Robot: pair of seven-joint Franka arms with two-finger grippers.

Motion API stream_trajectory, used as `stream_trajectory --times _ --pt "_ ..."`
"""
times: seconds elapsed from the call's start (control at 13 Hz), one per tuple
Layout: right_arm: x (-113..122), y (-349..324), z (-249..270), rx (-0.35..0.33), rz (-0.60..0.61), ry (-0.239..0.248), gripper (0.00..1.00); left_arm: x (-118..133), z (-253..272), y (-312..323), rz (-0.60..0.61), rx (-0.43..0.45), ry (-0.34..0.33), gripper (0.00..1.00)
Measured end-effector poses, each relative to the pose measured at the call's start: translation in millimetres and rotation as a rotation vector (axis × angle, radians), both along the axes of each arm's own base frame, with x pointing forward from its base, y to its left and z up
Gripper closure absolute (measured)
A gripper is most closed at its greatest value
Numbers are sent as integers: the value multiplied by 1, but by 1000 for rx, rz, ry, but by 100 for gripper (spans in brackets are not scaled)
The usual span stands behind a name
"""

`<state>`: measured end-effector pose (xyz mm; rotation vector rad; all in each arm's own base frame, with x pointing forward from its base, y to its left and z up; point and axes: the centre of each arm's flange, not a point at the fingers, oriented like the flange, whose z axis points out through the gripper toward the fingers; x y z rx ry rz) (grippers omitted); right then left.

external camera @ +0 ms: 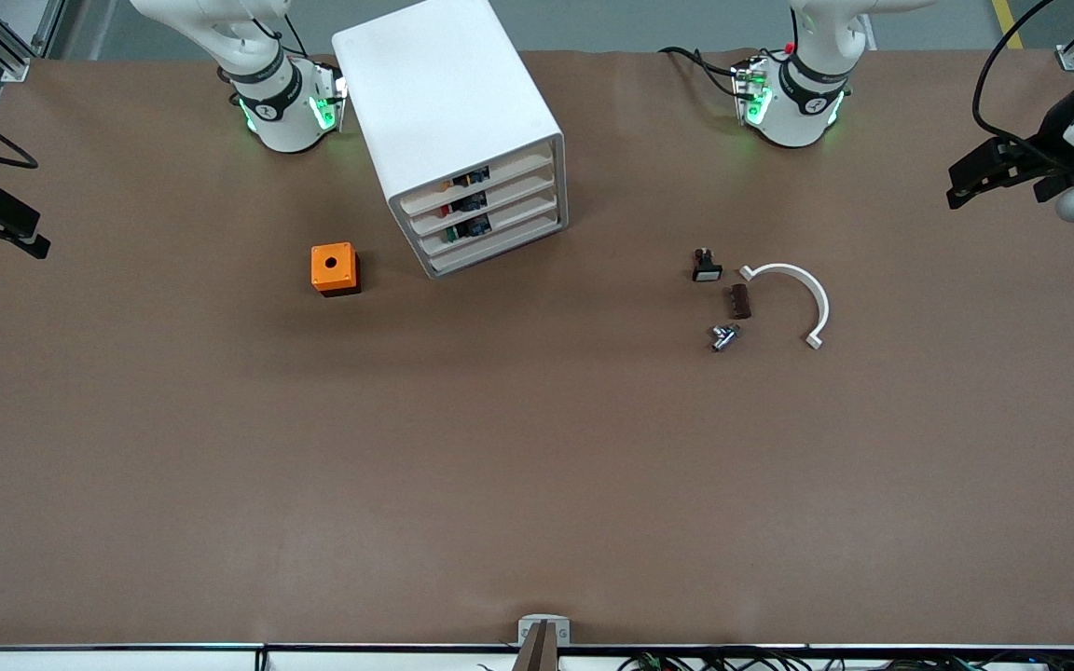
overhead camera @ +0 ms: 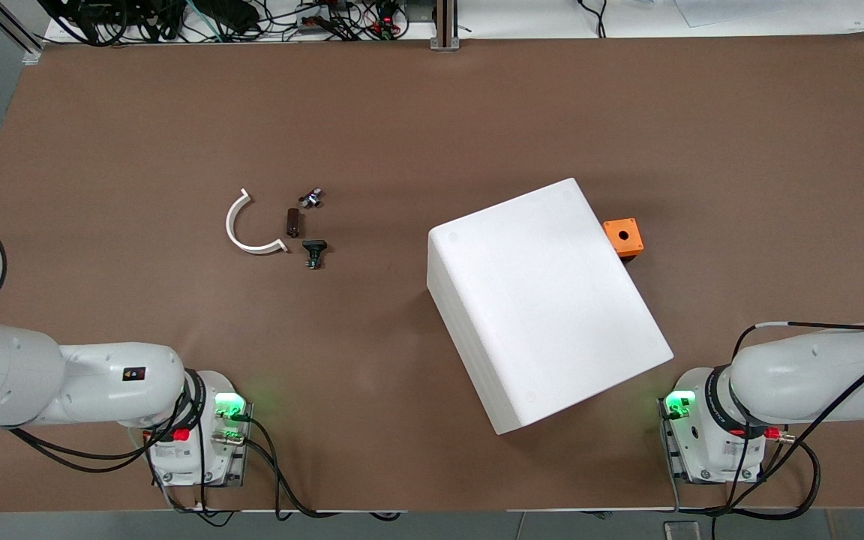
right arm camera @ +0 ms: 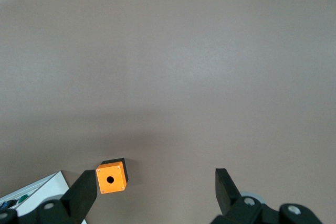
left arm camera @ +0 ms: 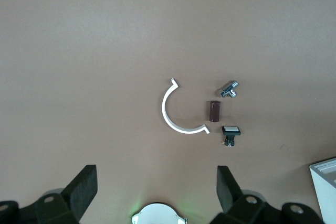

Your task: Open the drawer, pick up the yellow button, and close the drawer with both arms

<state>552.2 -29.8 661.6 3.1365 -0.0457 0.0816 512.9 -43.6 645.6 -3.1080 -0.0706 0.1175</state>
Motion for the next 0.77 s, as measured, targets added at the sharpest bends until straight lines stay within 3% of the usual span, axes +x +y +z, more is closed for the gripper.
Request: stream_trajectory --times 0.46,0.77 --pt "0 0 0 0 0 0 0 7 -2 1 0 1 1 0" --pt "0 1 0 0 1 1 0 38 -42 -1 -6 -2 70 0"
